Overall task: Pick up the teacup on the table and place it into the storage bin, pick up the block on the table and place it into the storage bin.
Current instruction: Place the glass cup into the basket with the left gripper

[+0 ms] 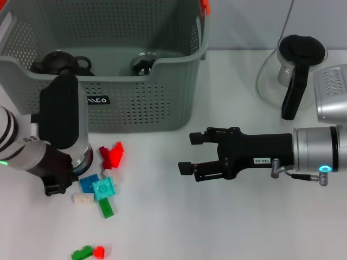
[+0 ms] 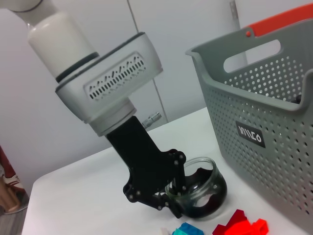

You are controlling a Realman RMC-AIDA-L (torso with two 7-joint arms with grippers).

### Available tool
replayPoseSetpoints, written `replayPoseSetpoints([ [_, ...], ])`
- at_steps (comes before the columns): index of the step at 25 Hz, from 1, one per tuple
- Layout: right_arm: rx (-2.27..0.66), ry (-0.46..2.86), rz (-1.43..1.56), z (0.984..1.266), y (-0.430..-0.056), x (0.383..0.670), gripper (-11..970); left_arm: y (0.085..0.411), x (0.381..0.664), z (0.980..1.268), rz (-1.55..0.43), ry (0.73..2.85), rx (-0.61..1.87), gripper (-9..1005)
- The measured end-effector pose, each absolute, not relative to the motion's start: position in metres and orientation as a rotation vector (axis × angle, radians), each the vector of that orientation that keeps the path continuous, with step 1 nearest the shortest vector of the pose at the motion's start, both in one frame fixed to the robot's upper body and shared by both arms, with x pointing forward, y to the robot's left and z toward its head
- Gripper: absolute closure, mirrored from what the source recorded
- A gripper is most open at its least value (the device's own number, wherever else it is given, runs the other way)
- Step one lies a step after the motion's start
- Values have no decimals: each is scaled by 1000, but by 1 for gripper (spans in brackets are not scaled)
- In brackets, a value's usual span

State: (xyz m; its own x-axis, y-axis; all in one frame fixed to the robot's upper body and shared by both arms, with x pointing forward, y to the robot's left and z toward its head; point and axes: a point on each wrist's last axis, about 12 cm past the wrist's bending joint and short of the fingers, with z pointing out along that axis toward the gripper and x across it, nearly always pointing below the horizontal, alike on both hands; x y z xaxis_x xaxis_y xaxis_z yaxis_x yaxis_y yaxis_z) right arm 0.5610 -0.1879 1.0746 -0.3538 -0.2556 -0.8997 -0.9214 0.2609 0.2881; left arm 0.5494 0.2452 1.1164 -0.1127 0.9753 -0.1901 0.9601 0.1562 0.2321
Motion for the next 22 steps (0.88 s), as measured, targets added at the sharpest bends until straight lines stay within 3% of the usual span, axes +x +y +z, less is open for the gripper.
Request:
replayPoseSetpoints([
  [7, -1080, 1780, 1112, 1074, -190, 561, 33, 243, 541, 1135, -24, 2156, 1840, 947],
  [14, -1091, 1779, 1103, 1074, -192, 561, 33, 252, 523, 1195, -460, 2106, 1586, 950],
  [18, -1087, 1783, 1097, 1073, -195, 560, 34, 263, 530, 1229, -630, 2019, 1340, 950],
  [22, -1093, 1782, 1096, 1074, -197, 560, 34, 272, 553, 1264, -627, 1907, 1128, 950],
])
